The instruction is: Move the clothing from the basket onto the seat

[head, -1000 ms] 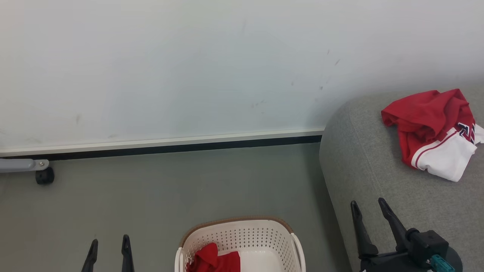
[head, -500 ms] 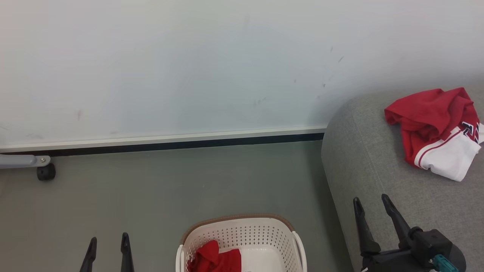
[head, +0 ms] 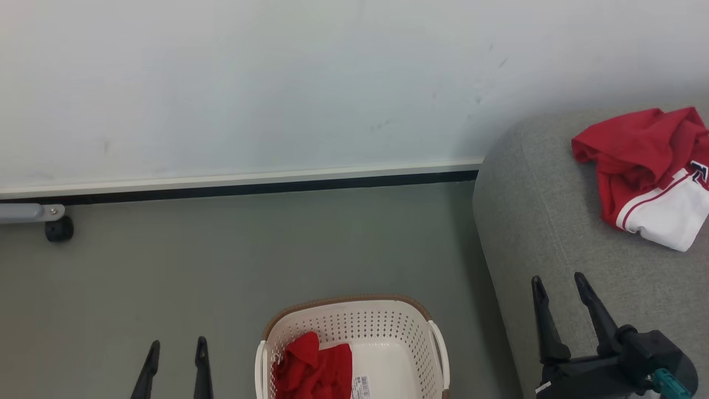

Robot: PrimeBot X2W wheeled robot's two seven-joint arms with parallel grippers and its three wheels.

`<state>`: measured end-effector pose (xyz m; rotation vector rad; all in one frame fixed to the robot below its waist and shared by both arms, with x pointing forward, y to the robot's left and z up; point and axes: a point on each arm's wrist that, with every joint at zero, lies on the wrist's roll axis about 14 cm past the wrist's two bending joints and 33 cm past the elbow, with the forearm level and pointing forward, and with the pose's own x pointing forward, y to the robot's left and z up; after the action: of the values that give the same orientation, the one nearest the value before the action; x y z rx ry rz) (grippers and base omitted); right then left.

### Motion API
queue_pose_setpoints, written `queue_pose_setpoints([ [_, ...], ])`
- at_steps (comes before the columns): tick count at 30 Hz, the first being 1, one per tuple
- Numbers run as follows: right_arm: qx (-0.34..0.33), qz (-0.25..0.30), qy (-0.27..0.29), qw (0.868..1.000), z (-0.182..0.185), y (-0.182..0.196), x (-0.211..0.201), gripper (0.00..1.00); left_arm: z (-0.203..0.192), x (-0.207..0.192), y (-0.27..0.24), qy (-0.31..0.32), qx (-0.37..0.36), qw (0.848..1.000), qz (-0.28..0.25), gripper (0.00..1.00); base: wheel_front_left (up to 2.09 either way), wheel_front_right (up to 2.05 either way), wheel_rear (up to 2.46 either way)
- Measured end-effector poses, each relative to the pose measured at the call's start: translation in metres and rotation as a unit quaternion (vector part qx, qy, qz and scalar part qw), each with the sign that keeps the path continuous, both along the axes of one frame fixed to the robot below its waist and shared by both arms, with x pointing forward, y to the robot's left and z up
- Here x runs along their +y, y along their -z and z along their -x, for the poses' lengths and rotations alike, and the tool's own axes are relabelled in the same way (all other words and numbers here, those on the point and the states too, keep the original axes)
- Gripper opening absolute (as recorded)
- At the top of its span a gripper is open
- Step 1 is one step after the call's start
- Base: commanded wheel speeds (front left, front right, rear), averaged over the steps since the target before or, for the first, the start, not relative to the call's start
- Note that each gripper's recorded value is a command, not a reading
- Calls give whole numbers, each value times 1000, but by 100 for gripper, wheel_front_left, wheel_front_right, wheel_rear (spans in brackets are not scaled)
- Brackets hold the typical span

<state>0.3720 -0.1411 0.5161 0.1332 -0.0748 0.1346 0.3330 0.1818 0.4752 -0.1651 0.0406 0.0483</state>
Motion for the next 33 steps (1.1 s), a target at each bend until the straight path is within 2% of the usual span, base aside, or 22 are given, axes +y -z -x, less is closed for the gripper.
queue_pose_setpoints([
  [7,-4,8,18,1000,-22,0,-15,100,-33,-35,6,62,8,998,-2,100,0,0,0],
  [16,-13,21,26,999,-52,1,-22,100,-62,-75,50,135,75,988,-28,100,0,0,0],
  [22,-15,28,35,999,-72,6,-29,100,-74,-105,94,190,141,970,-54,100,0,0,0],
  [33,-8,36,40,999,-102,25,-33,100,-87,-136,170,242,244,937,-67,100,0,0,0],
])
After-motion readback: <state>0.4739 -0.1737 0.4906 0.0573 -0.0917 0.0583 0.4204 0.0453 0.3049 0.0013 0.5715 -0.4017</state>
